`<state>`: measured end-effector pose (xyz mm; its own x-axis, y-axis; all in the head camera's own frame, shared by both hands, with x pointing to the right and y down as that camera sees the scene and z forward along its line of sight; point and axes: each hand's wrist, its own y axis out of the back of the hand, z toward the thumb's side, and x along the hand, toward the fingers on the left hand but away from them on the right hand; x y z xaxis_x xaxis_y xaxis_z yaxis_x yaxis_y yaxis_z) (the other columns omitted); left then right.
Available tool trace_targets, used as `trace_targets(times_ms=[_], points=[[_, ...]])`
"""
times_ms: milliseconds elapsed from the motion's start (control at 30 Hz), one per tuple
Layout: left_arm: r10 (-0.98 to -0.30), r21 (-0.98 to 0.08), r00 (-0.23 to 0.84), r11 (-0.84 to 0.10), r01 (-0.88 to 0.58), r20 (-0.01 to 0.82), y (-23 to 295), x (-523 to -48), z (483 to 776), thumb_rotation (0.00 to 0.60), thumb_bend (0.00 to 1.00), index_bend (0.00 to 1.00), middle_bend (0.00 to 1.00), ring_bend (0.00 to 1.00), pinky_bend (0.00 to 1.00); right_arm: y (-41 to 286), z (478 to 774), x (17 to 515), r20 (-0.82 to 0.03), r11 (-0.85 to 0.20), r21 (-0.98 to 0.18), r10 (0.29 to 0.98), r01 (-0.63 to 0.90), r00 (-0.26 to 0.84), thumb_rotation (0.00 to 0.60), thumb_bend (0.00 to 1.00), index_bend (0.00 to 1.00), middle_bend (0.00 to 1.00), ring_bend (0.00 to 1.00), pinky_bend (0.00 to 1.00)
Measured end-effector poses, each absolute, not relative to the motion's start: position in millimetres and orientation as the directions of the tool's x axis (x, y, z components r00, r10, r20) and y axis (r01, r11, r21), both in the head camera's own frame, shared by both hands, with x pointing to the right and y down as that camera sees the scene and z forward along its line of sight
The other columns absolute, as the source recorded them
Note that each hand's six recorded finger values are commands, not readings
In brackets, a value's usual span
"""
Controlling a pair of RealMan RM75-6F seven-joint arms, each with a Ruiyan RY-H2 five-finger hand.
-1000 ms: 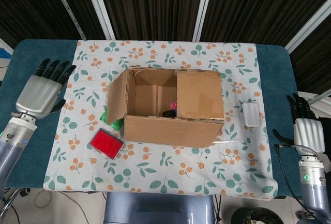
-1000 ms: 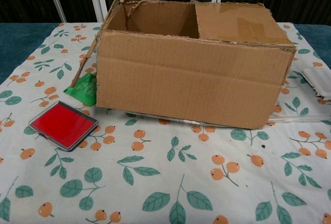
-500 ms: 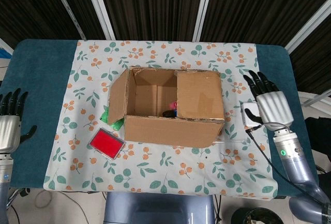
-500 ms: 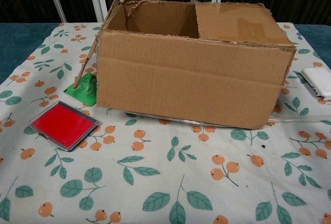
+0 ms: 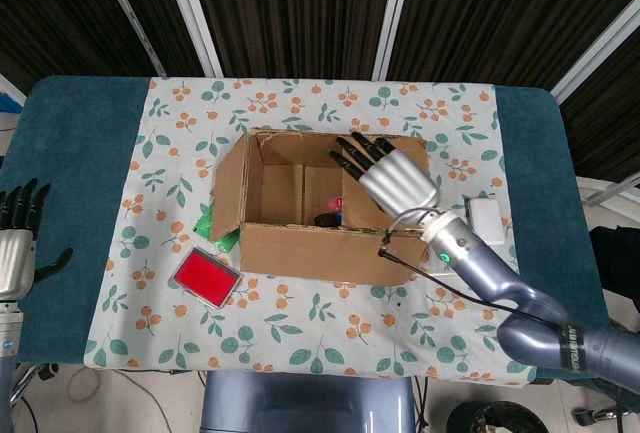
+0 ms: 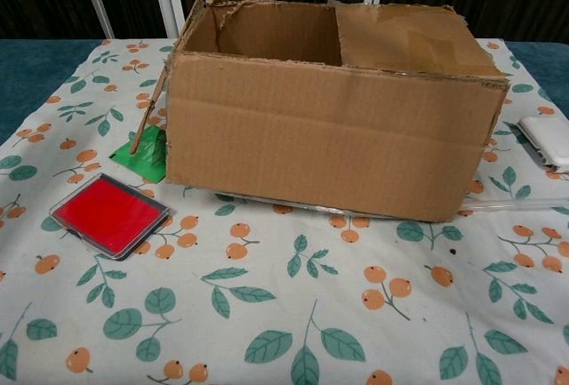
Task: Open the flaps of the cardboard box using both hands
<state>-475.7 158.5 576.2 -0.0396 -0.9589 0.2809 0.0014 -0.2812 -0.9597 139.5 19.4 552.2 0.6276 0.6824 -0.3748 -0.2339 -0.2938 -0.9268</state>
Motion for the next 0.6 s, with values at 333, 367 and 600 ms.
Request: trace_targets(times_ms=[333,367,600], points=[[-0.954,-0.955,-0.049,-0.295,-0.038,0.297,156.0,-480.4,577.7,0.6,0.18,0.0,0.0,0.0,0.04,-0.1,584.1,54.1,-0.449,-0.303,-0.893,0.555,-0.332,0.7,0.6,1.0,0.37,0.23,0.17,0.23],[-0.953,-0.954,-0.051,-0.298,-0.043,0.3,156.0,-480.7,578.2,0.6,0.18,0.0,0.0,0.0,0.04,-3.6,588.3,48.4,-0.46,-0.305,-0.888,0.549,-0.346,0.698,0.6,1.0,0.42,0.27,0.19,0.23],[-0.948,-0.948,-0.055,-0.31,-0.065,0.314,155.1,-481.3,580.1,0.6,0.18,0.0,0.0,0.0,0.04,-9.9,608.9,32.1,-0.527,-0.286,-0.849,0.504,-0.444,0.684,0.6,1.0,0.51,0.38,0.25,0.23]])
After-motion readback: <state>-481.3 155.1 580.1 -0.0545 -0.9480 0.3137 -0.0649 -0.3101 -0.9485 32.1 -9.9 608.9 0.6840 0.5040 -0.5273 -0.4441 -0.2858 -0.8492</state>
